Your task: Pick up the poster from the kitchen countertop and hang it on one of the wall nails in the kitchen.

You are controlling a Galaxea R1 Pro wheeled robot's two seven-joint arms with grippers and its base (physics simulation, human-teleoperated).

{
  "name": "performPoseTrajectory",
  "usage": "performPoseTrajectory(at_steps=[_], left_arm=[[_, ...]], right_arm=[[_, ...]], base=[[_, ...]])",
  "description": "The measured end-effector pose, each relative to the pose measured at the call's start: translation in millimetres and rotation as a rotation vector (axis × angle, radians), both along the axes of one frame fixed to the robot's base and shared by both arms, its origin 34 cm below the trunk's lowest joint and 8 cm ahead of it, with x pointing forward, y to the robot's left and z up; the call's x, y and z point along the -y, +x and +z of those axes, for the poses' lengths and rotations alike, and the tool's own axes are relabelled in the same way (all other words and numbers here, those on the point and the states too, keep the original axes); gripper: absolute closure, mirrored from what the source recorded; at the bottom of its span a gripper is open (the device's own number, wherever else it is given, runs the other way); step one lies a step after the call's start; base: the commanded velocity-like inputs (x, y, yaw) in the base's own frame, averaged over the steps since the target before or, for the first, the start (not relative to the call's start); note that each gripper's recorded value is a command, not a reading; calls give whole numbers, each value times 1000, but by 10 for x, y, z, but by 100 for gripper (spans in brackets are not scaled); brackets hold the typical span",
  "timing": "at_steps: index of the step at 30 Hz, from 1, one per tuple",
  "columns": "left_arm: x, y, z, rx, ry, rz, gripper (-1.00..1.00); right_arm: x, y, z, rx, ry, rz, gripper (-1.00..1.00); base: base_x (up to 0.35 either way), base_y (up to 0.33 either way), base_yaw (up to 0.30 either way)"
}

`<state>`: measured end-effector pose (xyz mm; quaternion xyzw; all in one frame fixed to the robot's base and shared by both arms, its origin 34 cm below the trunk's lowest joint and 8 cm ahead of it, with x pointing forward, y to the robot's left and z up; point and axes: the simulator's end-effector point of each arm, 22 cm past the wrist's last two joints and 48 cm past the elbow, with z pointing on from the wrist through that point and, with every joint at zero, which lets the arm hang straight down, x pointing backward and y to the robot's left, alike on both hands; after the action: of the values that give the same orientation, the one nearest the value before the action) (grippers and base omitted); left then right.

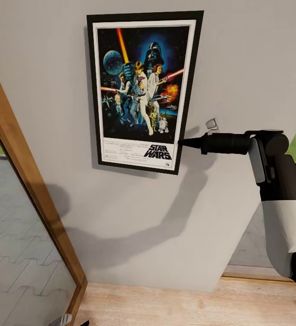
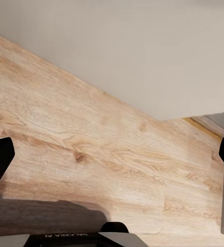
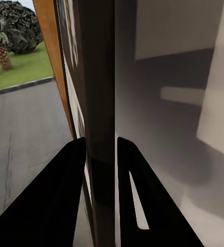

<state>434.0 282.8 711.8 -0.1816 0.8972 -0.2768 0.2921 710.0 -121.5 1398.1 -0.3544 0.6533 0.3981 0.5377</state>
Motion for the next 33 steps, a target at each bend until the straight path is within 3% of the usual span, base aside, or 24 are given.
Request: performPoseTrajectory(at_steps=[33], left_arm=[[-9,0,0,0,1,0,-100]], right_arm=[[5,-2,7,1,2,0,100]], base=[[12,0,0]])
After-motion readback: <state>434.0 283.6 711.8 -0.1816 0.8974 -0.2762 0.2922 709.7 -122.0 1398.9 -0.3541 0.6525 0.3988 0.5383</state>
